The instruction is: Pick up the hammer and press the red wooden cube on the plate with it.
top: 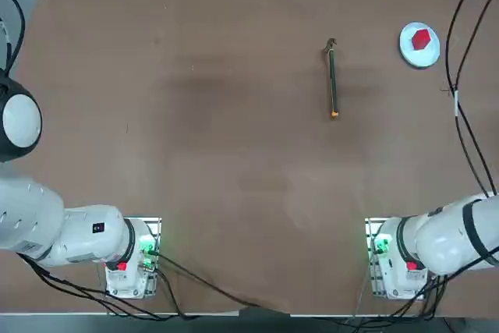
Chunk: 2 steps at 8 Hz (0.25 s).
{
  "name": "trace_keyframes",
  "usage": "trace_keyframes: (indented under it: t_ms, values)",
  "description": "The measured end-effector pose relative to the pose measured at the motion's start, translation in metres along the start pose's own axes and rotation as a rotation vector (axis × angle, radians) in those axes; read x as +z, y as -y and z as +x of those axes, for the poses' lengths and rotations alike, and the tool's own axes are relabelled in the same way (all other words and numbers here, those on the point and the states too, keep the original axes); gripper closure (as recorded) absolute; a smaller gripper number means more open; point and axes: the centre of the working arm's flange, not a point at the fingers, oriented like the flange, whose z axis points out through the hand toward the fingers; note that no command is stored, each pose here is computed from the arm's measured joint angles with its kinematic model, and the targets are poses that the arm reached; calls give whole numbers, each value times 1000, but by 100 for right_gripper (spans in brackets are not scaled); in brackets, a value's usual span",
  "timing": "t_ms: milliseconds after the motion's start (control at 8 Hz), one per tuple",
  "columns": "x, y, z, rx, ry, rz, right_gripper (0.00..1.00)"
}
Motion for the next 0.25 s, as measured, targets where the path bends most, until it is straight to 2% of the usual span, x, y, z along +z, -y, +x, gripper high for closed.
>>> trace_keyframes:
  t_ms: [250]
  values:
    - [-3,-2,-4,6,11,-4,0]
